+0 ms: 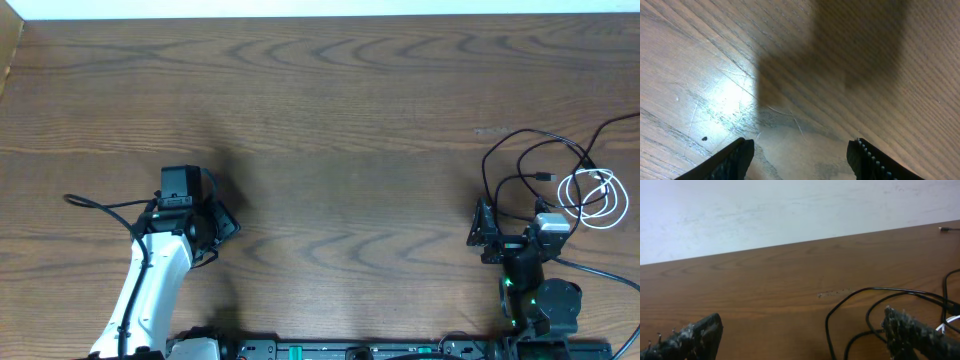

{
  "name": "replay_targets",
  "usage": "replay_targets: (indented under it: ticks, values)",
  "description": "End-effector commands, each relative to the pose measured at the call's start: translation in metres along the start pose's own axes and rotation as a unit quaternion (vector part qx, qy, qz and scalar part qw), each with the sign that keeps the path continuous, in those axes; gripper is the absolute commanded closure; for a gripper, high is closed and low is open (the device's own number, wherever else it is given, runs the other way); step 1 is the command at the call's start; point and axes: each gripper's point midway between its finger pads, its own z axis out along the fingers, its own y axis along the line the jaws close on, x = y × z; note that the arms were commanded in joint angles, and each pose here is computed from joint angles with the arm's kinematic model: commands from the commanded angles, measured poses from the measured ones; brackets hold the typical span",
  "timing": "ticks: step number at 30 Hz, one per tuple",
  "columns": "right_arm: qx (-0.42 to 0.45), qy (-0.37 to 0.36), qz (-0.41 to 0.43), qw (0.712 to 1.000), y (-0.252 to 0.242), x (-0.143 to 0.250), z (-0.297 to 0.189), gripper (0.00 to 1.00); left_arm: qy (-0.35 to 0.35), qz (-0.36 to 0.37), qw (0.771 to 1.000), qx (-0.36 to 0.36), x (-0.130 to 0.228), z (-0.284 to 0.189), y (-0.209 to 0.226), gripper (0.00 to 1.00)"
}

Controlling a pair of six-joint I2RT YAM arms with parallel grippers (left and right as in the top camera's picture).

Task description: Untangle cables

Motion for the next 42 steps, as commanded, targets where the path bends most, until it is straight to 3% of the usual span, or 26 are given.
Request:
replay_targets:
  ticks: [1, 9, 19, 42]
  values:
    - [0.003, -0.001, 0.001, 1.000, -0.0015, 0.0004, -0.0002, 0.01, 0.001, 0.000, 1.000, -0.011, 0.0004, 0.0020, 0.0051, 0.34]
    - [-0.001, 0.000, -0.005, 1.000, -0.0003, 0.0005, -0.0002, 0.01, -0.001, 0.000, 1.000, -0.010, -0.0004, 0.0020, 0.0046, 0.34]
    - [0.000, 0.000, -0.191, 0.982, -0.0003, 0.0006, -0.0002, 0.01, -0.001, 0.000, 1.000, -0.010, -0.0004, 0.0020, 0.0046, 0.34]
    - [0.004, 0.000, -0.195, 0.981, -0.0024, 0.0002, -0.0003, 0.01, -0.002, 0.000, 1.000, -0.010, -0.0009, 0.0020, 0.0043, 0.34]
